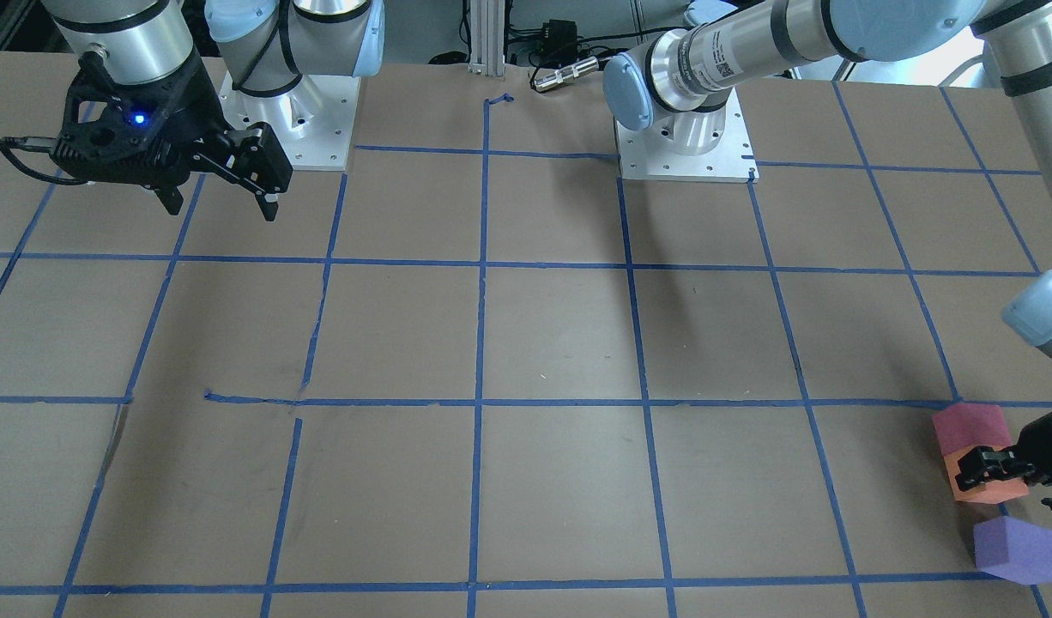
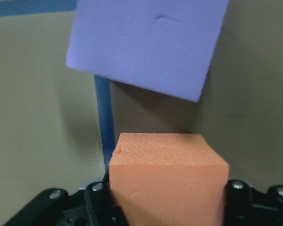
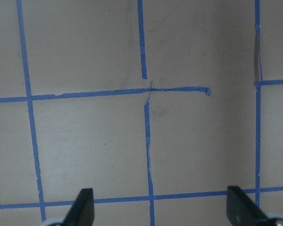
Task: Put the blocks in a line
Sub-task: 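Lower the orange cube between the pink and purple cubes with the left gripper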
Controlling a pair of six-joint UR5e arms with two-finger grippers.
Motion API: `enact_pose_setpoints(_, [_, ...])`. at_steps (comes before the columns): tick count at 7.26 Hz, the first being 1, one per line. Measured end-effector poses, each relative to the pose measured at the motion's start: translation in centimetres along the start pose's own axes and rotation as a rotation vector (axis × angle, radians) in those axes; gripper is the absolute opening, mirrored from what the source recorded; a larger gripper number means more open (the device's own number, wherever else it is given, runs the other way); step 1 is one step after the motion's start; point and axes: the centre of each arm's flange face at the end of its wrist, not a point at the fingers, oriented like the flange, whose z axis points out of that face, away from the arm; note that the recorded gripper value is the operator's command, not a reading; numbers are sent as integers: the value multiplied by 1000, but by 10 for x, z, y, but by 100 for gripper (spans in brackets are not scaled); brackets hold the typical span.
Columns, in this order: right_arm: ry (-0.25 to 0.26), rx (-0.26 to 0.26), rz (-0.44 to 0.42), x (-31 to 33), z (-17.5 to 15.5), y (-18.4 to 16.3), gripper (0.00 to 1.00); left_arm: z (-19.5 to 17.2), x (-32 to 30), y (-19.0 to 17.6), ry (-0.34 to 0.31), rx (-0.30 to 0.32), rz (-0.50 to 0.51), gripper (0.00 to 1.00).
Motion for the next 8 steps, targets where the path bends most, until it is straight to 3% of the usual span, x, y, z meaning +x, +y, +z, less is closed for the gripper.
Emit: enact_pose_setpoints(8, [1,-3,1,0,1,0,100,-1,-9,-1,-4,29,-14,0])
